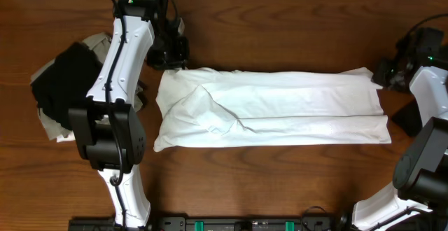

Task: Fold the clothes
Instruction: 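Grasp the top edge with both grippers and fold it down onto the bottom edge, then grasp the strip's left end with left gripper, right end with right gripper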

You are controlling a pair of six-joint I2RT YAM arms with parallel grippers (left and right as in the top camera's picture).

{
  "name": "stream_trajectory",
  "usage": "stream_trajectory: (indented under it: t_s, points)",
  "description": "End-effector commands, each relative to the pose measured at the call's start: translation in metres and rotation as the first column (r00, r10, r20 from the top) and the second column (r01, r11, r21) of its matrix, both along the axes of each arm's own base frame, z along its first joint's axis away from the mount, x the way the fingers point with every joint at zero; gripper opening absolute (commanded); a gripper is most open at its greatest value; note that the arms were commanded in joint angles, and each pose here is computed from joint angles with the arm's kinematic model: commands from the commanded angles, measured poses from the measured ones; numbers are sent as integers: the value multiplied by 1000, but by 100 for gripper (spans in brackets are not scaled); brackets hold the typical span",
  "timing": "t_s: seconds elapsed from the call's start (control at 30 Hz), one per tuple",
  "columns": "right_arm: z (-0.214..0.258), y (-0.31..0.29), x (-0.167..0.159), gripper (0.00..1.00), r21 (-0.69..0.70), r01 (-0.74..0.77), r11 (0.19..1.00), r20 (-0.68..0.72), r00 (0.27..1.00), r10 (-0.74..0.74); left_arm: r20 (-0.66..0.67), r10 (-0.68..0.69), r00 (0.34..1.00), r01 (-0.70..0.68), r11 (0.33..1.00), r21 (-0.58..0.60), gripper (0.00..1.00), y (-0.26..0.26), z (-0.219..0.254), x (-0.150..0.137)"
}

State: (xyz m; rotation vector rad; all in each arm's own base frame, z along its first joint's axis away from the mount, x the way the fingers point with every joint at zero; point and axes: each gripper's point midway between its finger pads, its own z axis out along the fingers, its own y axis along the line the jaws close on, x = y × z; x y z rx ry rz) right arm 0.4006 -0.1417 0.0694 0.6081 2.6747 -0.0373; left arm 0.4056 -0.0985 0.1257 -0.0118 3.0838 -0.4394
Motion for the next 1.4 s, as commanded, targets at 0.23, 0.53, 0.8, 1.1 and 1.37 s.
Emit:
stream_trajectory:
  t_s: [0.23, 0.53, 0.8, 1.1, 1.37]
  points:
    - [1, -12, -27, 1, 6, 58, 998, -83, 995, -57, -149, 16, 989, -13, 1000, 23, 6, 8, 10, -41]
    - [-4, -8, -43, 1, 21, 61, 998, -151, 987, -57, -294, 20, 956, -8, 999, 42, 6, 12, -11, -75]
    - [-6, -16, -65, 1, -43, 80, 996, -245, 966, -88, -394, 25, 919, -3, 998, 56, 6, 15, -37, -101]
    - [-8, -22, -75, 1, -87, 86, 992, -283, 953, -108, -442, 32, 897, -4, 998, 63, 6, 17, -49, -115]
    - [-21, -17, -86, 11, -75, 84, 994, -317, 943, -103, -442, 11, 897, 19, 998, 63, 6, 10, -49, -117]
